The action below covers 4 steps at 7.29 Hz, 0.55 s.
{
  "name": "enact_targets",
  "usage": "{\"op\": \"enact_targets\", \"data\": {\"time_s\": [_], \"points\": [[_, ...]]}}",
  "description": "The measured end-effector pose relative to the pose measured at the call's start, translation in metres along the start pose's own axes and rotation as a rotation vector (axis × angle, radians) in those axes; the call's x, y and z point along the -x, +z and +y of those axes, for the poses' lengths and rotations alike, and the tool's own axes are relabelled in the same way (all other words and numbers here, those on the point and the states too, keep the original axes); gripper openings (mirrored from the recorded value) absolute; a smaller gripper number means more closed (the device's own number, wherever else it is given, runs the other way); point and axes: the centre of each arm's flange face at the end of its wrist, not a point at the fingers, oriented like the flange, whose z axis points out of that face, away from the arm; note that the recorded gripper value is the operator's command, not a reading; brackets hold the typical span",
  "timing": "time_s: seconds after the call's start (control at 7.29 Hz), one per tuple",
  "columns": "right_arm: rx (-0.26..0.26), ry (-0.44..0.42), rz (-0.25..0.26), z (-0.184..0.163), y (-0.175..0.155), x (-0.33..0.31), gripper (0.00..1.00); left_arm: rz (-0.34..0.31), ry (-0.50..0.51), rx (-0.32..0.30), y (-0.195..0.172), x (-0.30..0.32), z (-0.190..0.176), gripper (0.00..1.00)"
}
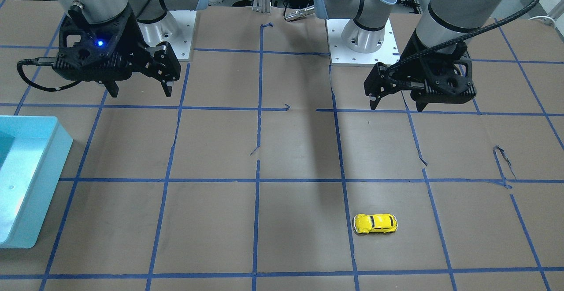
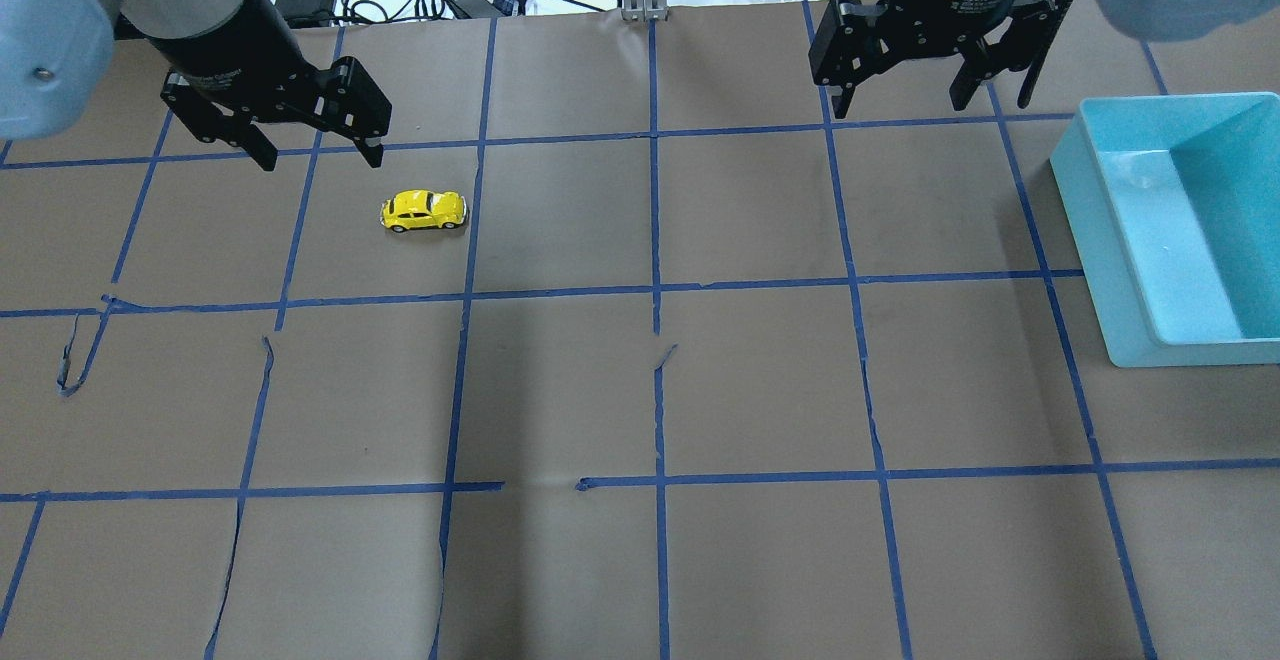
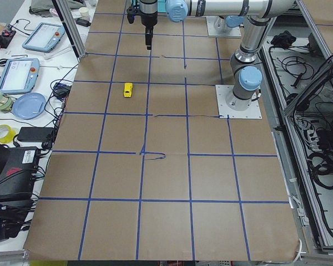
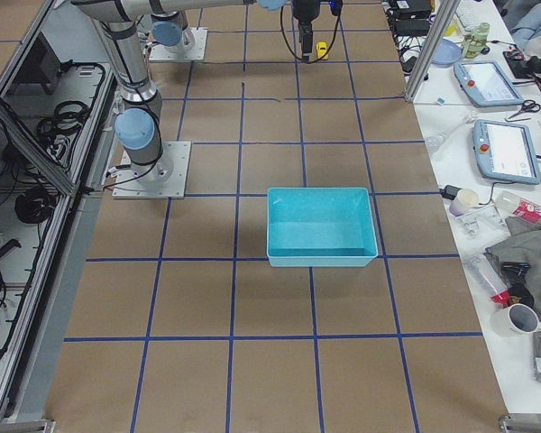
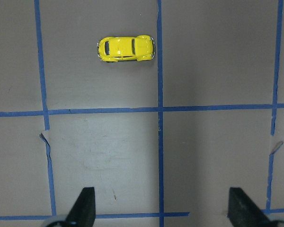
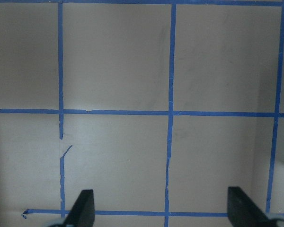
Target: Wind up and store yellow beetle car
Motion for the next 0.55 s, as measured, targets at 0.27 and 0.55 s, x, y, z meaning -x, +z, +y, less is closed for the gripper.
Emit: {"op": "enact_targets", "data": {"time_s": [0.27,0.55], "points": [[0.001,0.000,0.000,-0.0003,0.0006,0.0001,1.00,0.002,-0.002,0.001,0.0012,0.0005,-0.0011,1.00],[0.001,0.000,0.000,-0.0004,0.0007,0.0002,1.00,0.003,-0.018,0.002,0.0085,0.0038,-0.0081,1.00]]}}
